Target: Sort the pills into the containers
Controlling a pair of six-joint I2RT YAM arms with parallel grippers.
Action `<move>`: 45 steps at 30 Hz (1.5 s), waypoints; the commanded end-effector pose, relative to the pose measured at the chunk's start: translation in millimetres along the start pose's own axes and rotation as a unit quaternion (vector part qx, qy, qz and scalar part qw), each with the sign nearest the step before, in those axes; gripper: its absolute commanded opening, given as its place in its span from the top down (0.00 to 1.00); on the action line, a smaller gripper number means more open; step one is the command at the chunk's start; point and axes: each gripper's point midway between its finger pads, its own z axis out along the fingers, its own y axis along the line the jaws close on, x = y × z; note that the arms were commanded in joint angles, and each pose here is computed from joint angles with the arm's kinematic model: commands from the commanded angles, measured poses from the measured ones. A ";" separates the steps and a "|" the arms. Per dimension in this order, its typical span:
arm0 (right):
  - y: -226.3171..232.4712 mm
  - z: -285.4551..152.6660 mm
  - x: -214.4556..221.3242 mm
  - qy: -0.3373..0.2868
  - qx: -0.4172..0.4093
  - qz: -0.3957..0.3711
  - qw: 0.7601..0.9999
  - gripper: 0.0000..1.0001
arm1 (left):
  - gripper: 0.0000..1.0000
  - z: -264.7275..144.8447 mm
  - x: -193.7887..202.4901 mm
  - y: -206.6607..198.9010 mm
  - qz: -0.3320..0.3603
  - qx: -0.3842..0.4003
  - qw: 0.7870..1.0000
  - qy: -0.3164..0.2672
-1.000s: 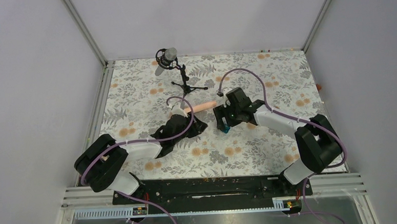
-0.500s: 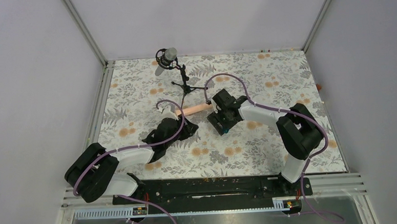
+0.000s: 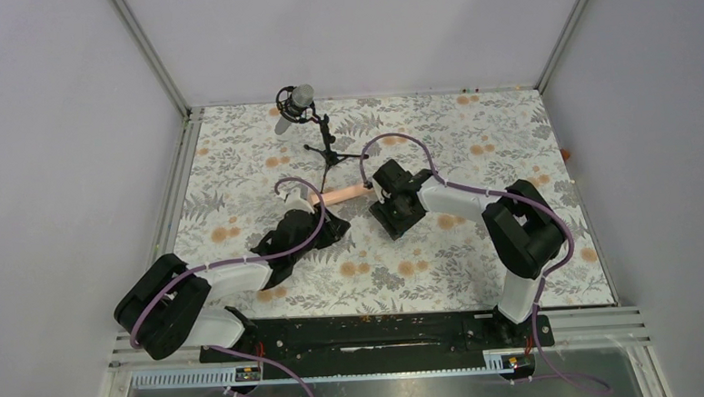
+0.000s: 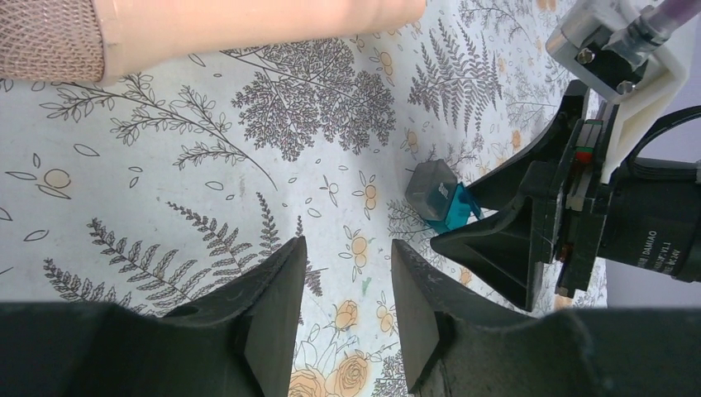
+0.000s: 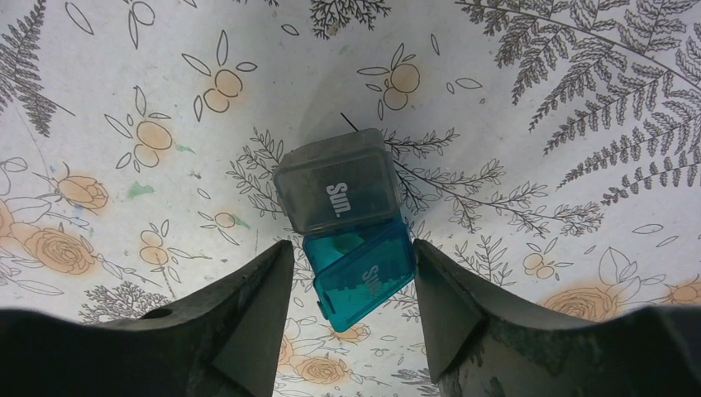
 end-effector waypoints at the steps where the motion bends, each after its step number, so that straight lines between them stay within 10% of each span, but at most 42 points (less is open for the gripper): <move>1: 5.1 -1.1 -8.8 -0.011 0.008 0.028 1.000 0.39 | 0.57 0.9 -12.1 -12.9 0.001 0.029 0.999 -0.022; 9: 10.3 4.9 -5.3 -0.015 0.012 0.032 0.999 0.26 | 0.57 1.8 -10.2 -13.0 -0.001 0.032 0.999 -0.018; 25: 18.9 6.2 -3.0 -0.045 -0.015 0.027 0.999 0.51 | 0.54 2.6 3.5 -20.4 -0.063 0.066 0.996 0.006; 45: 52.9 -72.6 -26.1 -0.130 -0.118 0.045 0.983 0.51 | 0.37 -4.4 -5.7 -94.0 -0.107 0.205 0.973 0.024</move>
